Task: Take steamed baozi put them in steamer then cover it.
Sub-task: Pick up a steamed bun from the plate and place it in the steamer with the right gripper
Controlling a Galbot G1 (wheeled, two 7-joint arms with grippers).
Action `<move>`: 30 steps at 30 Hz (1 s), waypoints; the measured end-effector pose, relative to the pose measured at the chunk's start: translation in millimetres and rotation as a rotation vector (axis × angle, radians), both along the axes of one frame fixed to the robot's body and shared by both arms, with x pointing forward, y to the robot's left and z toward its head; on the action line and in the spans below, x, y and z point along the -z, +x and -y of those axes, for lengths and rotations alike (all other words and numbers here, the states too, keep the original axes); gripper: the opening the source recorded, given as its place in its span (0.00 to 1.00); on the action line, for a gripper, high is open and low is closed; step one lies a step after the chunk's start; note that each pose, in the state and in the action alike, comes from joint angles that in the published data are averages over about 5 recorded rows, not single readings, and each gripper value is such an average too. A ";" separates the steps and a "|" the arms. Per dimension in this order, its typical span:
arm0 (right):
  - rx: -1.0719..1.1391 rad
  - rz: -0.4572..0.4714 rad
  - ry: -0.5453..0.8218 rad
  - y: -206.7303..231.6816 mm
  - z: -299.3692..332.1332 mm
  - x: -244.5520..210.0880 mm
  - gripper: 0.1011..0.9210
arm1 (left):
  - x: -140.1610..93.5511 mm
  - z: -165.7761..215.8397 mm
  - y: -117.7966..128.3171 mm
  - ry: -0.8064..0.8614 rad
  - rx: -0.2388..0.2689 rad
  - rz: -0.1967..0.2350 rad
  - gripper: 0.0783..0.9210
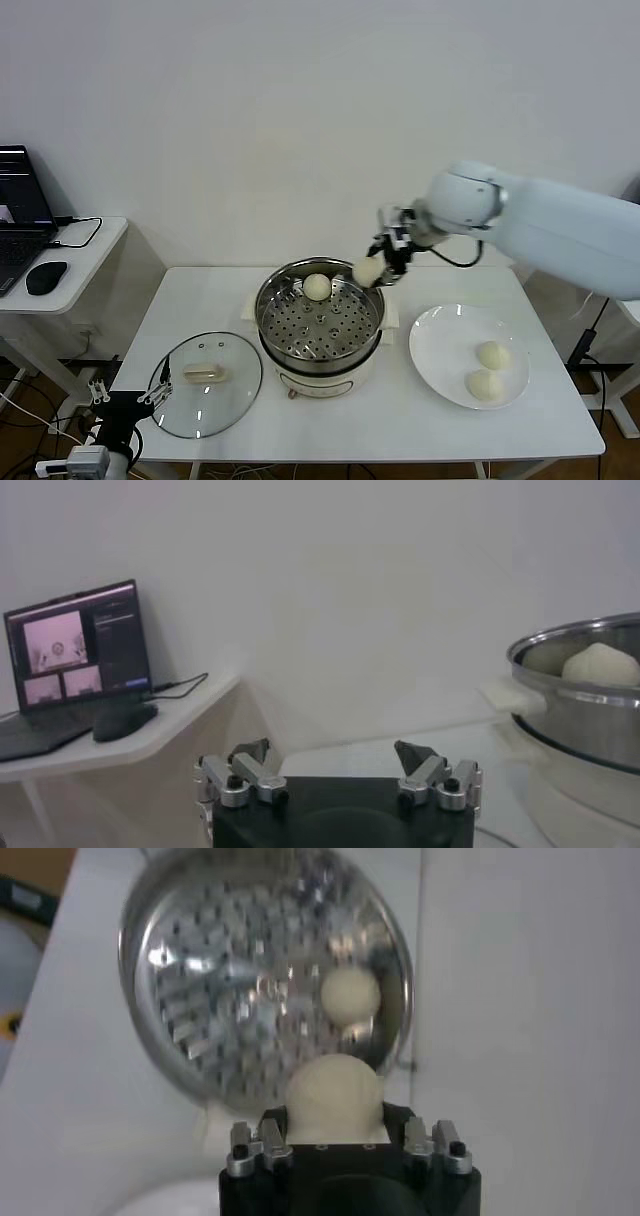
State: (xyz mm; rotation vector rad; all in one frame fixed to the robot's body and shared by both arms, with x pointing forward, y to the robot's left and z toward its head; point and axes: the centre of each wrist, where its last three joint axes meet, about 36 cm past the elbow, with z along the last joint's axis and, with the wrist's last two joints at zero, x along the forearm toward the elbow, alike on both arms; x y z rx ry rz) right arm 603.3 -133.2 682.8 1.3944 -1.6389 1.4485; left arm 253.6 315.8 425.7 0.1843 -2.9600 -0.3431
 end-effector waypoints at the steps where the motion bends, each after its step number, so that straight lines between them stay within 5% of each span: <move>1: 0.000 -0.006 0.001 0.9 -9.9 3.9 0.60 | -0.9 -0.5 0.0 0.001 -0.001 0.002 0.88; 21: 0.013 -0.086 -0.031 8.5 -133.7 96.8 0.60 | -5.4 -4.7 -1.4 0.002 -0.023 0.015 0.88; 30: 0.023 -0.097 -0.033 10.0 -140.1 104.7 0.84 | -5.6 -4.8 -1.0 0.000 -0.024 0.017 0.88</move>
